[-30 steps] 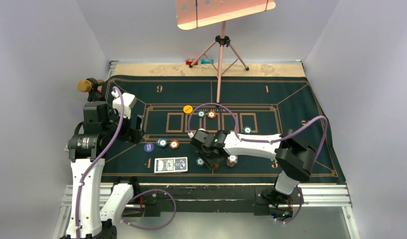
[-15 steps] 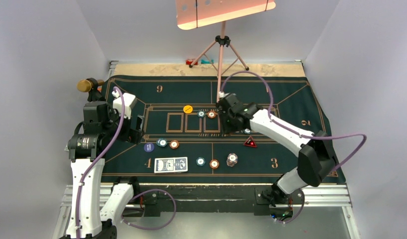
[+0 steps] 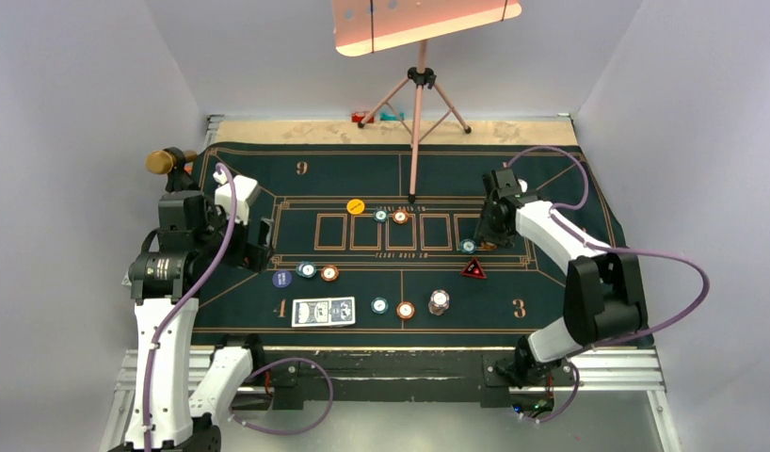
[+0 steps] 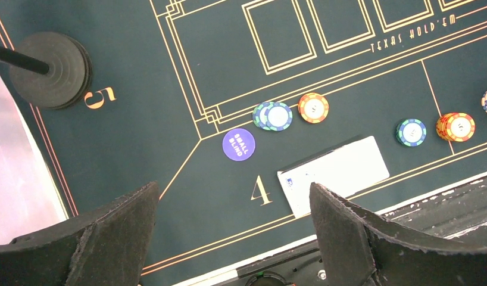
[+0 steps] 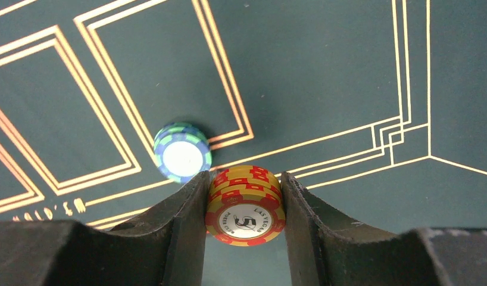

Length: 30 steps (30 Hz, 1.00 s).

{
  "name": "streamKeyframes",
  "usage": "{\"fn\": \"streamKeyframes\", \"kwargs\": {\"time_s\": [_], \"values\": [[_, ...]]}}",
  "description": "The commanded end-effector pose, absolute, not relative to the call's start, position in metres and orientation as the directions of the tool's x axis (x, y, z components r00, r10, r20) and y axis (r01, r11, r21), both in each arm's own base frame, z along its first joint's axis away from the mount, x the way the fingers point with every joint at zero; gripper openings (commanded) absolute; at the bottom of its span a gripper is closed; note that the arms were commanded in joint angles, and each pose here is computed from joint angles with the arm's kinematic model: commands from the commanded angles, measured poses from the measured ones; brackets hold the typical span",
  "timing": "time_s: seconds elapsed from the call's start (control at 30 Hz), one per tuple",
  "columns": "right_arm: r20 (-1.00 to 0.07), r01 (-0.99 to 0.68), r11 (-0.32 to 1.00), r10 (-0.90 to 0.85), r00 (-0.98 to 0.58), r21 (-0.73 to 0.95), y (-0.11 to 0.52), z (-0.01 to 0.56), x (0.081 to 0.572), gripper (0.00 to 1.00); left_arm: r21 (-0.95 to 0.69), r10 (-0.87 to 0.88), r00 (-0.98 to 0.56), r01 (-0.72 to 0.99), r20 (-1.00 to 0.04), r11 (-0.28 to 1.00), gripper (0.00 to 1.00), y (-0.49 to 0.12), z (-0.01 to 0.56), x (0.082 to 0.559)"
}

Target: Distribute texas hold em gaming equipment

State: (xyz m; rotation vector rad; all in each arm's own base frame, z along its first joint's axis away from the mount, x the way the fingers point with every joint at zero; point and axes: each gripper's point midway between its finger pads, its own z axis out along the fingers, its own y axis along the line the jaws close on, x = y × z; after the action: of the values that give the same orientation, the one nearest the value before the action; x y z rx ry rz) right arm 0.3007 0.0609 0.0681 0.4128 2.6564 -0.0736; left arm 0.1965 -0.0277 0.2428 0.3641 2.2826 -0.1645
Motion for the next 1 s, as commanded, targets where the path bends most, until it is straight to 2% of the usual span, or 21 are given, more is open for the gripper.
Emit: {"fn": "streamKeyframes", "kwargs": {"time_s": [0.0,0.17,0.27,0.53,0.73,0.97], "values": [[-0.441,0.421,0.906,0.397,-0.805,0.049,0.052,0.052,0.312,0.11,-0.001,0.218,-0.605,0.340,-0.766,0.940,1.00,-0.032,0.250,0.201],[-0.416,0.454,0.891,0.416,-0.809,0.010,0.046,0.036,0.313,0.08,-0.002,0.218,-0.605,0.342,-0.765,0.940,1.00,-0.032,0.247,0.200],[-0.410,0.460,0.888,0.424,-0.807,0.012,0.045,0.031,0.311,0.11,-0.006,0.220,-0.609,0.346,-0.762,0.938,1.00,-0.033,0.246,0.199],[-0.381,0.474,0.880,0.430,-0.818,-0.023,0.041,0.017,0.299,0.36,-0.006,0.218,-0.609,0.344,-0.763,0.939,1.00,-0.033,0.245,0.197],[-0.380,0.480,0.877,0.436,-0.816,-0.024,0.040,0.018,0.296,0.62,0.000,0.223,-0.611,0.343,-0.760,0.939,1.00,-0.032,0.244,0.197],[-0.433,0.486,0.874,0.441,-0.786,0.007,0.039,0.049,0.301,0.66,0.000,0.222,-0.608,0.343,-0.762,0.939,1.00,-0.032,0.245,0.196]]}}
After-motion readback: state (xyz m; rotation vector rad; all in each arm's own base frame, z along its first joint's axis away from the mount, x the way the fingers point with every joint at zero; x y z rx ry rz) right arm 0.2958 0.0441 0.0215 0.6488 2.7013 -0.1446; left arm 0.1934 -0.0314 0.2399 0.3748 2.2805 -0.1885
